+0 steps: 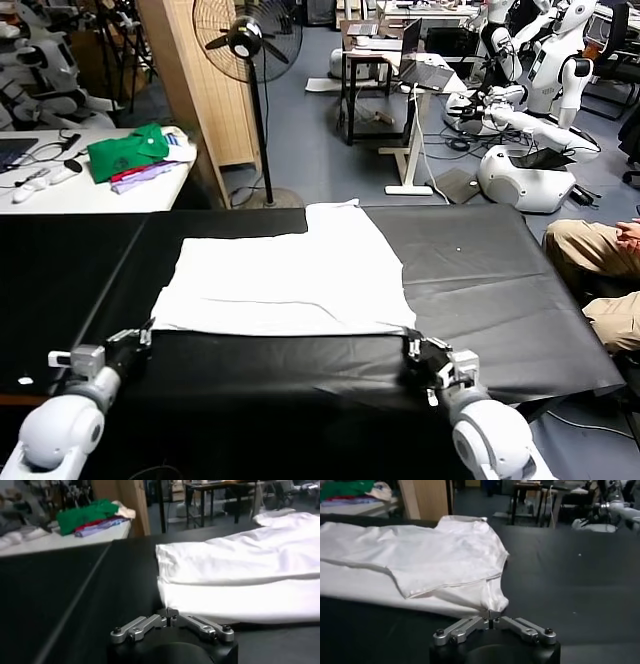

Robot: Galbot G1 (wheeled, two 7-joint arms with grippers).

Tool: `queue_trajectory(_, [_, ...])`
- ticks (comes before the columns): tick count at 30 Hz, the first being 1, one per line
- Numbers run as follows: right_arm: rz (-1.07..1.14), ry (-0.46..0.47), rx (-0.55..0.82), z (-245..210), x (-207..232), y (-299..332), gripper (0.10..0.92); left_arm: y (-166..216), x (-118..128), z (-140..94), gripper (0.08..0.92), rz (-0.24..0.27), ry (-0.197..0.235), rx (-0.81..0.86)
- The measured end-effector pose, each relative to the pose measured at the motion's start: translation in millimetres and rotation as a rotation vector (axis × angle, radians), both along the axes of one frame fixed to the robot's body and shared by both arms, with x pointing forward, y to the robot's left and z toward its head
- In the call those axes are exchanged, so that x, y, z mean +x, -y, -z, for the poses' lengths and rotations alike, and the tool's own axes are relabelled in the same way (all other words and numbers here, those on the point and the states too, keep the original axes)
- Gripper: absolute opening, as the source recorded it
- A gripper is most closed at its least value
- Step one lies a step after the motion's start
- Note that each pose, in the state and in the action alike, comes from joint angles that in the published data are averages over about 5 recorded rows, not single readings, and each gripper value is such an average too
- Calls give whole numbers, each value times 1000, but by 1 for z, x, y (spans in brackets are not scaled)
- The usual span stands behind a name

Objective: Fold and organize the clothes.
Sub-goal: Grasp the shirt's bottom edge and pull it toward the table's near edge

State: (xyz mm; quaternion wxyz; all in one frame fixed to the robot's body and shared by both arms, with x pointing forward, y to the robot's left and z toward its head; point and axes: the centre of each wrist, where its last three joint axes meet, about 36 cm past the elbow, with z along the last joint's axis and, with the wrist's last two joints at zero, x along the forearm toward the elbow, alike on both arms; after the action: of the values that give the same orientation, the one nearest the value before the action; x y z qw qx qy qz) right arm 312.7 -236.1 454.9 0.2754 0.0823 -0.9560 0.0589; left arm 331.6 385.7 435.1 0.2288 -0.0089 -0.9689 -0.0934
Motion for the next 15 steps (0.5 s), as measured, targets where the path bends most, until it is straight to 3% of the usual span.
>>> queue_trajectory(7, [-5,-33,-23,-13,-29,1,120,15,-41,-17,127,32,-42,29])
queue_trajectory(11, [-23,-44,-21,-13,-33,3,138,17,-61,-20,127,22,-79,34])
queue_trajectory(15, [-33,-40,-33,-16,-37,4,297,18,-70,-24,166,-2,-95,23])
